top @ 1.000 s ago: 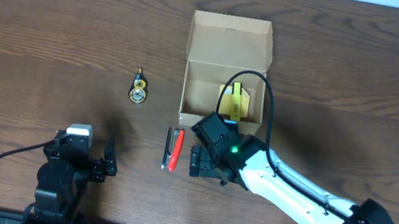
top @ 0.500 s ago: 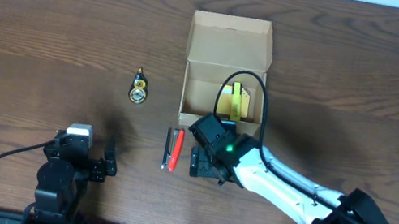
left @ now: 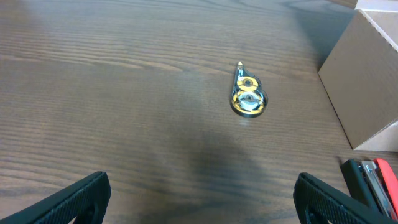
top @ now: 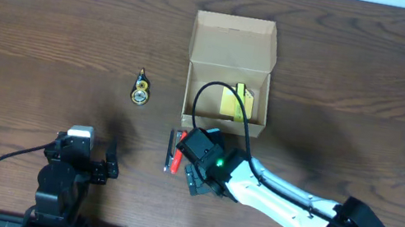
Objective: Pack container
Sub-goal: 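Lower the right gripper over the staples box beside the stapler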
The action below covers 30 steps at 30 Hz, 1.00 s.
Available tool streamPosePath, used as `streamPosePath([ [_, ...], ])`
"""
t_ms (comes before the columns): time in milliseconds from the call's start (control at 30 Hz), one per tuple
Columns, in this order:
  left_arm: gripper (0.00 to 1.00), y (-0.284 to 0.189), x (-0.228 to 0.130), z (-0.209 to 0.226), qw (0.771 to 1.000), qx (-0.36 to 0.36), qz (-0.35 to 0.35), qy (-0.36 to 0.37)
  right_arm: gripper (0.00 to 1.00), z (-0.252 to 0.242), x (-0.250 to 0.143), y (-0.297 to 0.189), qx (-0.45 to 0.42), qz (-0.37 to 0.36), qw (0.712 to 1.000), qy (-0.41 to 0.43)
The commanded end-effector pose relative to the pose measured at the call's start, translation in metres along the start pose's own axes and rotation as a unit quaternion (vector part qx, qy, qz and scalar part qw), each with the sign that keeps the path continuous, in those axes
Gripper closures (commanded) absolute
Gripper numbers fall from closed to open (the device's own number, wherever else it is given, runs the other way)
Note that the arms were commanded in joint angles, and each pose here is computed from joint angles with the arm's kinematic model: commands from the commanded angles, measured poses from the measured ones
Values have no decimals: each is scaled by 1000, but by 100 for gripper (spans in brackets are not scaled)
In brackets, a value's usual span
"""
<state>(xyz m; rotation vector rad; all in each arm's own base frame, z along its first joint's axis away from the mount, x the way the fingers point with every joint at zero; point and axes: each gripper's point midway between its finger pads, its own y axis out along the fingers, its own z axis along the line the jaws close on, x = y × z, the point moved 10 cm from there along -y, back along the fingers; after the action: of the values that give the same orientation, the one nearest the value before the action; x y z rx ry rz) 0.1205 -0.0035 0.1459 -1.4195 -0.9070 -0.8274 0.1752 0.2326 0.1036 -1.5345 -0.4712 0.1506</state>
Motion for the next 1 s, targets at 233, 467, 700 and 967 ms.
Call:
streamPosePath([
  [233,5,2,-4,1,1000,4,3,8,13,4,11,-2,-10,-39,996,-83],
  [467,5,2,-4,1,1000,4,3,8,14,7,15,-2,-1,-56,995,-80],
  [700,5,2,-4,1,1000,3,3,8,17,10,20,-3,7,-72,994,-80],
  [967,5,2,-4,1,1000,4,3,8,17,8,21,-3,-8,-77,988,-136],
])
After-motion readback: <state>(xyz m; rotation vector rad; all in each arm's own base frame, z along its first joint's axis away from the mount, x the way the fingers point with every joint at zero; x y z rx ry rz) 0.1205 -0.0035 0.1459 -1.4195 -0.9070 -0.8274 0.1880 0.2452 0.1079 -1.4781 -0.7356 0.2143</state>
